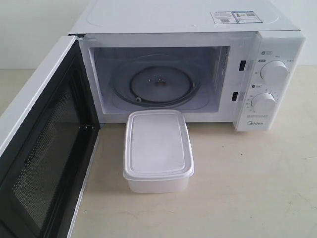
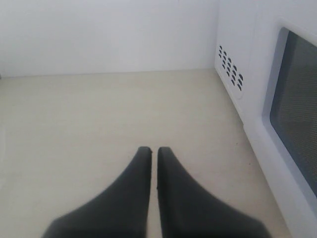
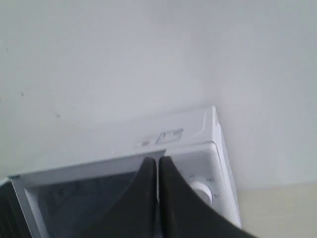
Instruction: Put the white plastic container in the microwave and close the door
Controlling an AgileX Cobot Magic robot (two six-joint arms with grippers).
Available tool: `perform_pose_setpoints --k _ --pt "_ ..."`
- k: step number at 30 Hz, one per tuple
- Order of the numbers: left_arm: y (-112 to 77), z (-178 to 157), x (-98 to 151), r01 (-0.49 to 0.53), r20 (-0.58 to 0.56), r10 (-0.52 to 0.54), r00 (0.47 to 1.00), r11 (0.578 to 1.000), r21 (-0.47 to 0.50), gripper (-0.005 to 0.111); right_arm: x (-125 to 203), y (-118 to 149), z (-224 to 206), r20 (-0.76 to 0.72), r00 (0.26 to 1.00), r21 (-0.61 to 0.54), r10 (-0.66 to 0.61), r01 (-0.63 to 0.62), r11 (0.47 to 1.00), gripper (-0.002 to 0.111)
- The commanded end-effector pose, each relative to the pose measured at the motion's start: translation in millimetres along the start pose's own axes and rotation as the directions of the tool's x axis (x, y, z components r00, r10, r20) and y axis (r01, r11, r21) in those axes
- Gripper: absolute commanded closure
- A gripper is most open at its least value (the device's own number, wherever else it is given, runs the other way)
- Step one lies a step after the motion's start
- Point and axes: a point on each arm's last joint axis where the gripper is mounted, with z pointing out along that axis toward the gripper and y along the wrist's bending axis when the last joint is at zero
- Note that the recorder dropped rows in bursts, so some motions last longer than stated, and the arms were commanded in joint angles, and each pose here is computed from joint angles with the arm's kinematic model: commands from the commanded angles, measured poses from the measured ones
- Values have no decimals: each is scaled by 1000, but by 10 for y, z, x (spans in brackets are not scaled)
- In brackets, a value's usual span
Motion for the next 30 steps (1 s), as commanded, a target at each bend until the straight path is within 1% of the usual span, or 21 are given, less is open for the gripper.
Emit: perform_pose_setpoints --k 1,2,4,7,10,14,17,20,23,25,27,30 --pt "-7 0 8 15 1 -15 1000 1000 10 102 -265 50 -42 204 976 -47 75 -66 997 108" --pt "-7 0 8 15 1 -15 1000 1000 10 102 -322 62 -57 239 968 -56 76 -64 996 108" --pt "-7 0 8 15 1 -15 1000 1000 10 102 -385 80 -75 244 967 -59 76 -64 996 108" --pt "-7 0 8 15 1 -15 1000 1000 10 102 -402 86 69 159 987 -29 32 -28 999 108" --pt "-7 0 8 15 1 -15 1000 1000 10 102 -443 91 260 111 994 -10 2 -1 1000 108" --pt "-7 0 8 15 1 -15 1000 1000 10 102 -491 101 591 -6 1000 17 1 -1 1000 108" --pt "-7 0 8 15 1 -15 1000 1000 10 102 -467 88 887 -77 997 38 13 -10 999 108" --pt "-7 0 8 15 1 -15 1000 1000 10 102 -372 68 1151 -217 976 68 24 -10 998 108" --pt "-7 0 8 15 1 -15 1000 1000 10 102 -230 36 1385 -345 933 120 102 -64 991 108" --pt "-7 0 8 15 1 -15 1000 1000 10 102 -97 3 1487 -409 905 143 116 -62 988 108" --pt "-7 0 8 15 1 -15 1000 1000 10 102 50 -6 1571 -480 871 143 103 -39 989 108" --pt "-7 0 8 15 1 -15 1000 1000 10 102 247 70 1678 -556 829 90 62 -14 996 108"
